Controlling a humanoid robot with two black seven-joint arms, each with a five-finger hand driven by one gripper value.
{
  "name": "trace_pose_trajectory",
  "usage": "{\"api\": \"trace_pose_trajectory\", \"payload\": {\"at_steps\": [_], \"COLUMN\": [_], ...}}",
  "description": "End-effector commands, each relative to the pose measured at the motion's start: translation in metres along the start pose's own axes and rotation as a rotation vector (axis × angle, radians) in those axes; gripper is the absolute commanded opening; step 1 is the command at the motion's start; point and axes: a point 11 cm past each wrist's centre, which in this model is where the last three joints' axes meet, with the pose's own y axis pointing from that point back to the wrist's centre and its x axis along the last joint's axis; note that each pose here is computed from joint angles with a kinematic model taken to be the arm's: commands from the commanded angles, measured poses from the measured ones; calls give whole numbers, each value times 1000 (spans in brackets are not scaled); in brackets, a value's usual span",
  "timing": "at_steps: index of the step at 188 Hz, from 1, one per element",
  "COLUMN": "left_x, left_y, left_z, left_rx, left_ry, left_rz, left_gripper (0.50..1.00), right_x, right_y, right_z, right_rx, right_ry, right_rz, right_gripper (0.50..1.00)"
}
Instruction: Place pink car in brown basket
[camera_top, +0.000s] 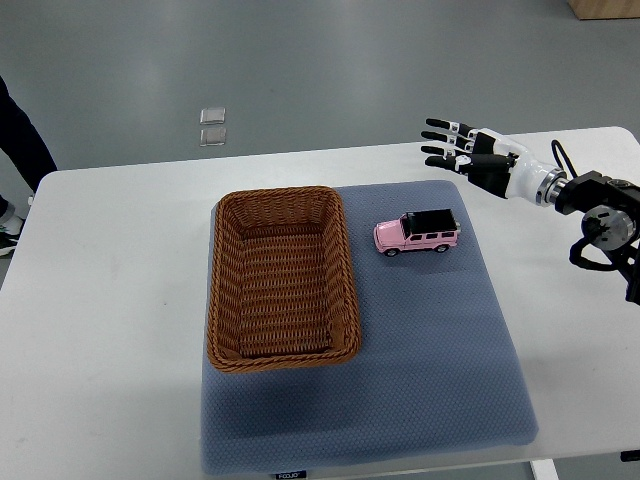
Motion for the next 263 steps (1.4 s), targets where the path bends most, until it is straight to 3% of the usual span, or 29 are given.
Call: {"api": "trace_pose_trajectory", "payload": {"at_steps": [1, 97, 132, 176, 208, 263], "left_x": [0, 6, 5, 6, 6, 6], "left_y": [0, 0, 0, 0, 0, 0], "left_z": [0, 1, 1, 0, 1, 0], "left_rx": [1, -1, -1, -1, -1, -1], "left_ry": [-6, -4, -6, -6, -4, -6], "left_rz": [0, 25, 23, 25, 25, 25], "left_gripper": [1000, 1000, 1000, 1000, 1000, 1000], "right_x": [0, -1, -4, -4, -6, -17], "right_y": [0, -3, -4, -2, -3, -7], "right_z": [-1, -13, -25, -24, -29, -24], "right_rx": [3, 23, 107, 49, 86, -8], "right_ry": [0, 15, 59, 184, 198, 417], "right_rz": [1, -4, -22, -49, -61, -145], "right_gripper": [921, 921, 921, 921, 921, 917]}}
